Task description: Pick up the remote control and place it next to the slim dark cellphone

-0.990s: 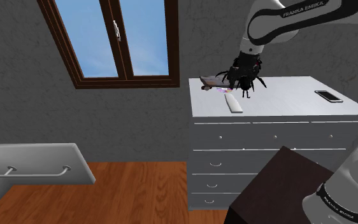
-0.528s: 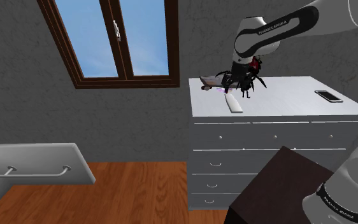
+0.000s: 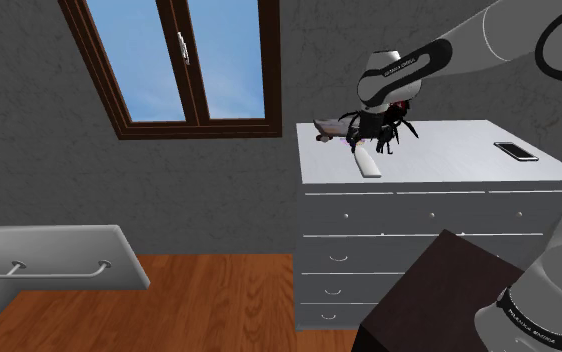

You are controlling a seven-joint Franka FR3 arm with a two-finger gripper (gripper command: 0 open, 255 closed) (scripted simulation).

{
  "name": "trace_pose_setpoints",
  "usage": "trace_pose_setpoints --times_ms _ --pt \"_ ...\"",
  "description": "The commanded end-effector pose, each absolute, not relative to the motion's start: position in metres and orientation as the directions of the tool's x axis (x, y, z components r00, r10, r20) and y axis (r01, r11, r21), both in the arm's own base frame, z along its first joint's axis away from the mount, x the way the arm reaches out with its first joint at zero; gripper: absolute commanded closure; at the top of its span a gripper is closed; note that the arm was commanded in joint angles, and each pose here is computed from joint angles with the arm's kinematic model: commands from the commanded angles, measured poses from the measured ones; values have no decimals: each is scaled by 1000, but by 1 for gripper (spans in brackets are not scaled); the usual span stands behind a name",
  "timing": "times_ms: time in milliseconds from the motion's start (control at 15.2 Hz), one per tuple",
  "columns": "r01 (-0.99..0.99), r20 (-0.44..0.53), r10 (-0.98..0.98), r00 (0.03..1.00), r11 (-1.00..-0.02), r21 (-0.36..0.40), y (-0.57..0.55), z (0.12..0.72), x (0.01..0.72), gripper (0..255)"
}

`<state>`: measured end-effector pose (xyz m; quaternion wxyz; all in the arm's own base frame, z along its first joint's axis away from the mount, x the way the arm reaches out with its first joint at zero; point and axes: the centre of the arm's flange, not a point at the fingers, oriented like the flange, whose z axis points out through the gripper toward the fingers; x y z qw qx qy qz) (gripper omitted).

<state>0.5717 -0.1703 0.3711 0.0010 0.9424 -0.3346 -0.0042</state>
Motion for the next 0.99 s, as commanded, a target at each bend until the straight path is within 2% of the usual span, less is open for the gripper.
trace_pose_setpoints --times_ms 0,396,924 --pt "-642 -8 -642 767 -767 8 -178 362 574 0" --pt "-642 -8 -642 767 -767 8 -178 327 574 0" --pt "-642 -8 -642 767 -767 8 -178 327 574 0"
